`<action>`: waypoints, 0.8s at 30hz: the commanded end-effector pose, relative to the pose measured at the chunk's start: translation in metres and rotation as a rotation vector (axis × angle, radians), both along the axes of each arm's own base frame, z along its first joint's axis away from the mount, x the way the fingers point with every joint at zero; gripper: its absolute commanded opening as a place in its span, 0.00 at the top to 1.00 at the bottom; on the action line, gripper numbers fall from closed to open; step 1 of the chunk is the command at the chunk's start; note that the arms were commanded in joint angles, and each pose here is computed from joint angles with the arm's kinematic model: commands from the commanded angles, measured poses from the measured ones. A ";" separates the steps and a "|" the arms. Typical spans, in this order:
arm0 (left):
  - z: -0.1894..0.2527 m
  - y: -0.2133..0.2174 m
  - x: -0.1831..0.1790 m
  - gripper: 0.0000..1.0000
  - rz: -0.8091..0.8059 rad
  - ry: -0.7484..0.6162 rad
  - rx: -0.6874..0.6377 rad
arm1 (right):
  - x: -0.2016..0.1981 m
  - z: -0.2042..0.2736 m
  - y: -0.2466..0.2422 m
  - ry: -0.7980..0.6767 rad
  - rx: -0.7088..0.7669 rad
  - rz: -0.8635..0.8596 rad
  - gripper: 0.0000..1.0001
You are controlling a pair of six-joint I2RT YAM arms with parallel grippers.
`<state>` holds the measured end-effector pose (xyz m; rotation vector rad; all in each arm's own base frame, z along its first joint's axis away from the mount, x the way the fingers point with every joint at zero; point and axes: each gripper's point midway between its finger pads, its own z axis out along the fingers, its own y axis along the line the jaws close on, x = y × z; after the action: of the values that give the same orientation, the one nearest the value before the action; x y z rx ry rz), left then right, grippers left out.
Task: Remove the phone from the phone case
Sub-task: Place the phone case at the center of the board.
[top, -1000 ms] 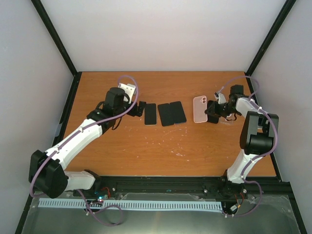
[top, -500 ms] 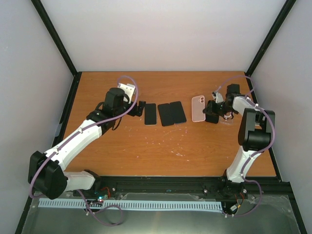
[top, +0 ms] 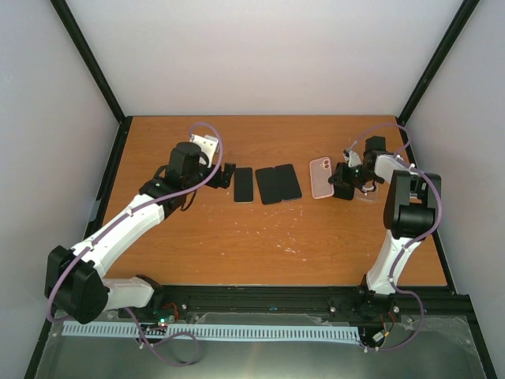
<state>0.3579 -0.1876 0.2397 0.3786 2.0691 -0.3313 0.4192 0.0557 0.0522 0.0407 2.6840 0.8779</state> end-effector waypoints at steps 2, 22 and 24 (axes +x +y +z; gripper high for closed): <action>0.013 0.002 0.000 0.00 0.003 -0.038 -0.018 | 0.001 0.006 0.008 -0.011 0.037 0.008 0.89; 0.014 0.003 0.001 0.00 0.003 -0.039 -0.019 | -0.007 0.032 0.006 -0.068 -0.033 0.034 0.66; 0.014 0.005 0.001 0.00 0.012 -0.042 -0.013 | -0.012 0.045 0.001 -0.108 -0.081 0.039 0.66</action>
<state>0.3581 -0.1871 0.2398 0.3775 2.0694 -0.3317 0.4134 0.0640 0.0588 0.0186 2.6859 0.8999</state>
